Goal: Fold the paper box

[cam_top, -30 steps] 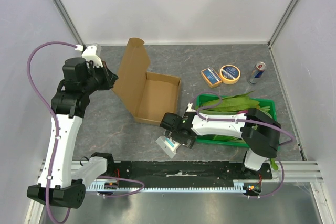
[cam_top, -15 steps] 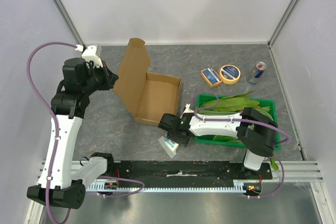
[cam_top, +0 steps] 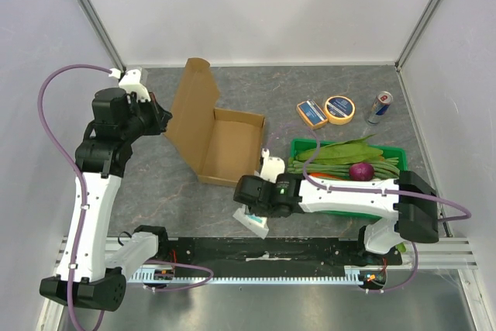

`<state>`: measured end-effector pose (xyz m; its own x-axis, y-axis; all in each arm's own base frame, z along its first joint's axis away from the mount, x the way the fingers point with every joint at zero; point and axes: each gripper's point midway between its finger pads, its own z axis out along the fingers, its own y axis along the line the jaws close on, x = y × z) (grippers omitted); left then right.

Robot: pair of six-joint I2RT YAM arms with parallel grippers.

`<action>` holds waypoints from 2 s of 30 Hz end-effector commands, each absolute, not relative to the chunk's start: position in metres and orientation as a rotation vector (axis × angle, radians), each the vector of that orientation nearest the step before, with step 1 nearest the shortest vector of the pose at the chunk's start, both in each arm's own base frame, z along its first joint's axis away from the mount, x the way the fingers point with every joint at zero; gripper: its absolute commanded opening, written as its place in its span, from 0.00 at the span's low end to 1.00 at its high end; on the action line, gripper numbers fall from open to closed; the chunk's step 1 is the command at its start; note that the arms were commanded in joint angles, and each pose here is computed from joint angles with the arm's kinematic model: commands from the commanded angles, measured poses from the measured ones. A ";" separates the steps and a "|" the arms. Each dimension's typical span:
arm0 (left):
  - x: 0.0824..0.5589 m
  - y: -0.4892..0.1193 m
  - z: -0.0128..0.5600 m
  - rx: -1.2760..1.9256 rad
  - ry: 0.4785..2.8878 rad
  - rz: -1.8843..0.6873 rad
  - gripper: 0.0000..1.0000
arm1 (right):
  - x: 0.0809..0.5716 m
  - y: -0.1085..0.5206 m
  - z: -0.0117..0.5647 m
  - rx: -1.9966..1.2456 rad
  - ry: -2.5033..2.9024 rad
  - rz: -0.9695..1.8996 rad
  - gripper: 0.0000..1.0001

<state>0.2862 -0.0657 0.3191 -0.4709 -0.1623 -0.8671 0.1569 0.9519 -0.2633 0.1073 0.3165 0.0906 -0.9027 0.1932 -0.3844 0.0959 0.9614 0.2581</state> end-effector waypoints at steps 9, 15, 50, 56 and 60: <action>0.287 -0.064 0.338 0.088 1.920 -0.330 0.02 | 0.270 0.367 0.196 -0.294 2.321 0.256 0.58; 0.288 -0.071 0.336 0.120 1.927 -0.365 0.02 | 0.330 0.403 0.150 -0.272 2.367 0.261 0.61; 0.257 -0.151 0.304 0.317 1.885 -0.963 0.52 | 0.438 0.298 0.209 -1.069 1.532 0.832 0.97; 0.255 -0.148 0.302 0.328 1.904 -0.935 0.55 | 0.470 0.312 0.200 -1.147 1.492 0.822 0.96; 0.259 -0.139 0.293 0.287 1.931 -0.861 0.59 | 0.474 0.322 0.203 -1.194 1.448 0.915 0.93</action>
<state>0.2579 -0.1451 0.2863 -0.5432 -0.1521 -0.8257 0.5399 0.6899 -0.4822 0.4662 0.3068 0.1664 -0.1519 -0.2636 -0.9526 -0.9330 0.3564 0.0502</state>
